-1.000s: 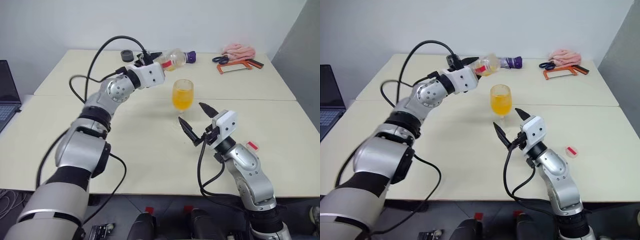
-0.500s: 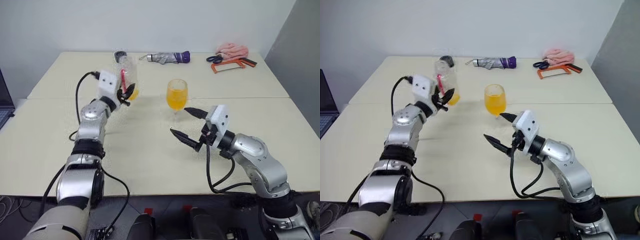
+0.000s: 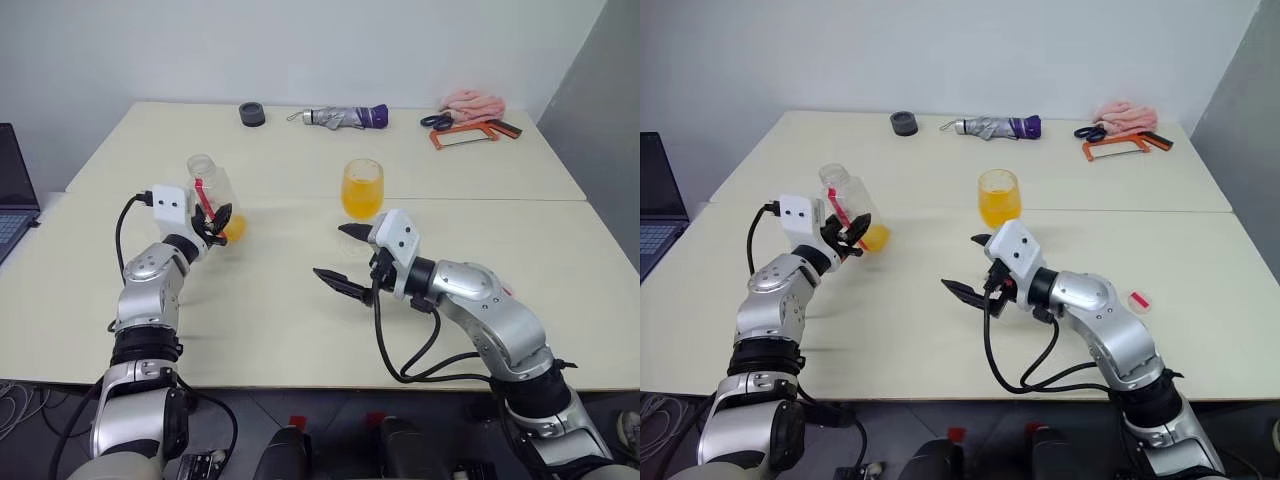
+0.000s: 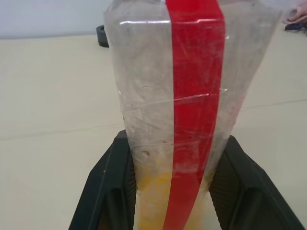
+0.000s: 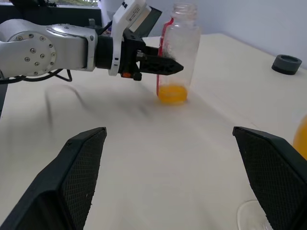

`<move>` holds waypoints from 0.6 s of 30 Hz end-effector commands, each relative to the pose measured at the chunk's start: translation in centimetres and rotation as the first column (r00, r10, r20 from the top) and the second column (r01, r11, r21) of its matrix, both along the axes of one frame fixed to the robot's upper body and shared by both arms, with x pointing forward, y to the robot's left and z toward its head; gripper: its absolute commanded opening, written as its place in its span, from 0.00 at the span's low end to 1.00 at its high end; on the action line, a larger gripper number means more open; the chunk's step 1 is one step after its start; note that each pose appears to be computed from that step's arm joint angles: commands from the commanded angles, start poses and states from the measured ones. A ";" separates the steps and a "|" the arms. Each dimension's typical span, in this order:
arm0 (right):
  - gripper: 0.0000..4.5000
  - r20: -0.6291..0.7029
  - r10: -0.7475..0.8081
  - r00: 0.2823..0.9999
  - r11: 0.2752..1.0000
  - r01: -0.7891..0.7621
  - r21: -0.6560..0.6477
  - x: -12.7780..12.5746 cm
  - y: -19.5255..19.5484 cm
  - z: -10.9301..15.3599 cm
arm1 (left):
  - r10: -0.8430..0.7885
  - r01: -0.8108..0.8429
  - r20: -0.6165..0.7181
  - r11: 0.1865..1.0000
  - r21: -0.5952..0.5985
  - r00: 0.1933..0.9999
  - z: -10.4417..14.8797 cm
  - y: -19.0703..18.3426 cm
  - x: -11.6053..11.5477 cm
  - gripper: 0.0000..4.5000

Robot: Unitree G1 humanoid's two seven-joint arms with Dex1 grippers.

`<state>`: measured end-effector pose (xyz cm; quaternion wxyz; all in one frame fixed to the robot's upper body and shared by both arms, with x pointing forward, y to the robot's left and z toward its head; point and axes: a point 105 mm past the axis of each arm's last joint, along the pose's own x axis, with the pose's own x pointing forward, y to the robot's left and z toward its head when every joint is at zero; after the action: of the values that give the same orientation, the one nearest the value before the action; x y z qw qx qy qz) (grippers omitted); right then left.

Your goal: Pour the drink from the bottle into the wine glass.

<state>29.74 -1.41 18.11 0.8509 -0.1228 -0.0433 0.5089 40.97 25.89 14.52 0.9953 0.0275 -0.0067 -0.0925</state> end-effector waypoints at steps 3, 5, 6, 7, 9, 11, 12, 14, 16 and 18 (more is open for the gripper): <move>1.00 0.041 -0.012 0.999 1.000 0.011 0.020 0.2 0.4 1.1 | -0.007 0.007 0.025 1.000 0.024 1.000 0.4 0.8 -0.2 0.45; 1.00 0.040 -0.015 0.999 1.000 0.014 0.020 0.2 0.4 1.1 | -0.029 0.029 0.030 0.999 0.016 0.999 0.4 0.4 -0.3 0.59; 1.00 0.038 -0.016 0.999 1.000 0.015 0.020 0.2 0.4 1.1 | -0.030 0.029 0.035 1.000 0.005 0.999 0.5 0.3 -0.3 0.67; 1.00 0.038 -0.017 0.999 1.000 0.016 0.019 0.2 0.4 1.0 | -0.029 0.028 0.040 1.000 0.007 0.999 0.6 0.3 -0.3 0.74; 1.00 0.033 -0.017 0.999 1.000 0.017 0.017 0.2 0.3 0.9 | -0.026 0.026 0.045 1.000 -0.004 0.999 0.6 0.3 -0.4 0.88; 1.00 0.028 -0.016 0.999 1.000 0.016 0.014 0.1 0.2 0.8 | -0.028 0.028 0.045 1.000 -0.005 0.999 0.5 0.2 -0.5 0.99; 1.00 0.026 -0.015 1.000 1.000 0.015 0.011 0.0 0.1 0.7 | -0.029 0.029 0.047 1.000 0.003 0.998 0.4 0.1 -0.6 0.99; 1.00 0.020 -0.019 1.000 1.000 0.019 0.001 -0.1 -0.2 0.2 | -0.030 0.029 0.052 0.999 0.014 0.998 0.3 0.1 -0.9 0.99; 1.00 0.022 -0.032 0.999 0.999 0.033 -0.016 -0.1 -0.8 -0.5 | -0.024 0.022 0.059 0.999 0.037 0.998 0.2 0.1 -1.2 0.99; 1.00 0.025 -0.060 0.998 0.998 0.061 -0.023 0.0 -1.7 -1.4 | -0.015 0.011 0.065 0.998 0.057 0.998 0.0 0.2 -1.7 0.99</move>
<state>29.90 -2.79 15.88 0.8638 -0.1327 -0.0154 0.4858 39.41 26.26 12.67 0.9942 0.0398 -0.0004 -0.0999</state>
